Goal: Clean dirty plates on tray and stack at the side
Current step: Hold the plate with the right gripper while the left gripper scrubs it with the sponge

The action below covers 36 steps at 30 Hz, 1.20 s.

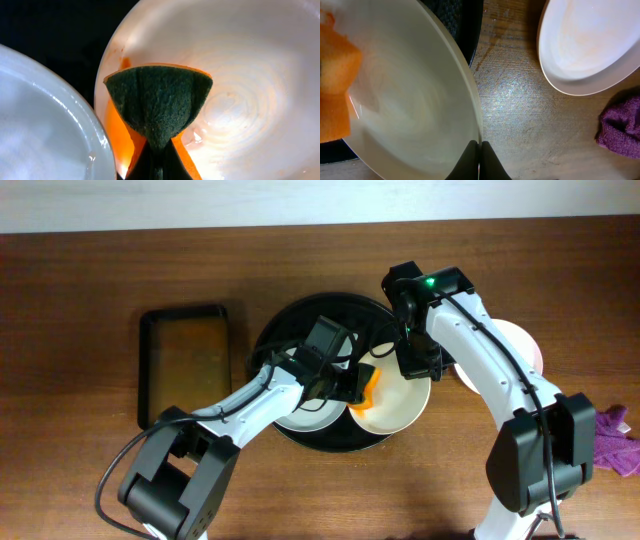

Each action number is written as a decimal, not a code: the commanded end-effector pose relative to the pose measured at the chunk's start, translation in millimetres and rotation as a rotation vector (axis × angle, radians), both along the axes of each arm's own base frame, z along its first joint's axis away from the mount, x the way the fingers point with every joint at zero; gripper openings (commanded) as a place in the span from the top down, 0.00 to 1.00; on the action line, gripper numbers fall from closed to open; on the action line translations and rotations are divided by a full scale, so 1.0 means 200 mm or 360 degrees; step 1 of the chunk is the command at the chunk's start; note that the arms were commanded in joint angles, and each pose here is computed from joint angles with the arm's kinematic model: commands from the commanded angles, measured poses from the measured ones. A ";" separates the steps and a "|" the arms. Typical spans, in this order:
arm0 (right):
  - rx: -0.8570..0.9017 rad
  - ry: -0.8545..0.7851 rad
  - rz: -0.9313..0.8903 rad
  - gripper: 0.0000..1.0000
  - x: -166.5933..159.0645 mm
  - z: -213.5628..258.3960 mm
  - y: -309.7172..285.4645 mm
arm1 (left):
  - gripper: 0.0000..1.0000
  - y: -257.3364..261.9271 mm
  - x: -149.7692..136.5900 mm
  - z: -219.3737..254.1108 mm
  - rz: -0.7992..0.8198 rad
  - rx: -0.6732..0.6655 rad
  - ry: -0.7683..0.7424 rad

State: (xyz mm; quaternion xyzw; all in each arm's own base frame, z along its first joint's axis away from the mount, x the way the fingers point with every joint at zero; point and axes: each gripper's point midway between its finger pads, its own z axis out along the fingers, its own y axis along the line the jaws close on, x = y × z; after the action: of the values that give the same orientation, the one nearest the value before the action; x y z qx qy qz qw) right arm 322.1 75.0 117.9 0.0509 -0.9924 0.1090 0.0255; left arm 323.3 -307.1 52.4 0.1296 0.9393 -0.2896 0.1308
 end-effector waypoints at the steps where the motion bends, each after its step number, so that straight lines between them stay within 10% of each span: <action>1: 0.0025 -0.0049 0.0001 0.96 0.01 0.05 0.01 | 1.00 -0.03 0.01 0.05 -0.0005 -0.0058 -0.0032; 12: 0.0025 -0.0048 0.0001 0.96 0.01 0.05 0.01 | 1.00 -0.02 0.15 -0.17 0.0133 0.0214 -0.0251; 29: 0.0318 -0.0260 -0.0014 0.96 0.19 -0.16 0.19 | 1.00 -0.06 0.38 0.00 0.0246 0.0007 -0.0527; 36: 0.0329 -0.0225 -0.0504 0.96 0.13 -0.35 0.08 | 1.00 -0.06 0.38 0.00 0.0246 0.0007 -0.0528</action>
State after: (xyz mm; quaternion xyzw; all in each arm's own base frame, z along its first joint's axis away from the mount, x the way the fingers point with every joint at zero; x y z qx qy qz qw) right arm 354.1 98.9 57.0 -0.0420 -0.9980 0.0066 -0.0463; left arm 399.6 -317.8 55.7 0.1049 0.9121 -0.2507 0.3071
